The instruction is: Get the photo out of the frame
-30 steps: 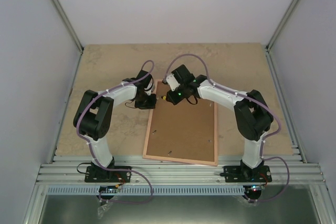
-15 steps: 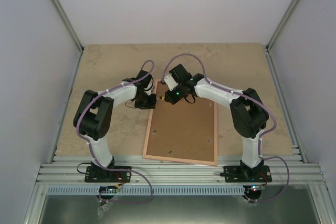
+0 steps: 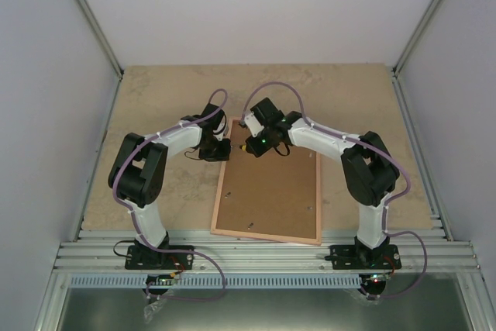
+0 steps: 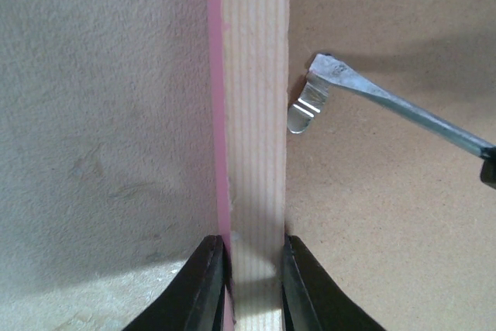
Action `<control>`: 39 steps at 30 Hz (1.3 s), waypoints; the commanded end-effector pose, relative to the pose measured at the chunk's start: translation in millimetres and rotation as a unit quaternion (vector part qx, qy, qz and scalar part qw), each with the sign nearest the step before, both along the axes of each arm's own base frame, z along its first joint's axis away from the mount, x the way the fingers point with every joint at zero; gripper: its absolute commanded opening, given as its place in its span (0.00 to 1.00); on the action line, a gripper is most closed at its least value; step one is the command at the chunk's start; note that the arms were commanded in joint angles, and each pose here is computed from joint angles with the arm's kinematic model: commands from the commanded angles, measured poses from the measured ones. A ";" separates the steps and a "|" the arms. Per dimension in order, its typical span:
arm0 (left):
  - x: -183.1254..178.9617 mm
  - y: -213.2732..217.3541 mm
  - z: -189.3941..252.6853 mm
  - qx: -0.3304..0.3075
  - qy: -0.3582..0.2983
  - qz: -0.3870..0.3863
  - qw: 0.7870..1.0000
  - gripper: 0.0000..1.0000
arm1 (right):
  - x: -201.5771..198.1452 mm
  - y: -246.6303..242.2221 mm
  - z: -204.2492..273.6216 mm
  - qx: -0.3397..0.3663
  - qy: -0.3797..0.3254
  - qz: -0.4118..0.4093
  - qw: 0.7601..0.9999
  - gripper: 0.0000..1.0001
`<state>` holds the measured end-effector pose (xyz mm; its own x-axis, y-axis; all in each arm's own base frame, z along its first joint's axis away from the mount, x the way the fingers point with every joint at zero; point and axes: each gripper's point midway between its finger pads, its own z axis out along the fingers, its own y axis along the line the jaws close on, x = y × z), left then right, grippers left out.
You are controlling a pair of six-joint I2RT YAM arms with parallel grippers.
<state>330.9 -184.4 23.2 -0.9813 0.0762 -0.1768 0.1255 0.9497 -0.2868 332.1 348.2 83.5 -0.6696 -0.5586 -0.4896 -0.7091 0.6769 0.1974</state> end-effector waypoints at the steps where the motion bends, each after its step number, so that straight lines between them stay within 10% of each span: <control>1: -0.4 0.2 -5.8 0.002 -0.004 -0.007 1.000 0.11 | -3.7 -4.7 7.8 -0.002 -0.003 -0.007 1.000 0.00; 39: -0.1 1.6 -5.3 0.003 -0.005 -0.006 1.000 0.10 | -28.2 -21.0 -30.6 -0.093 0.059 0.033 0.993 0.00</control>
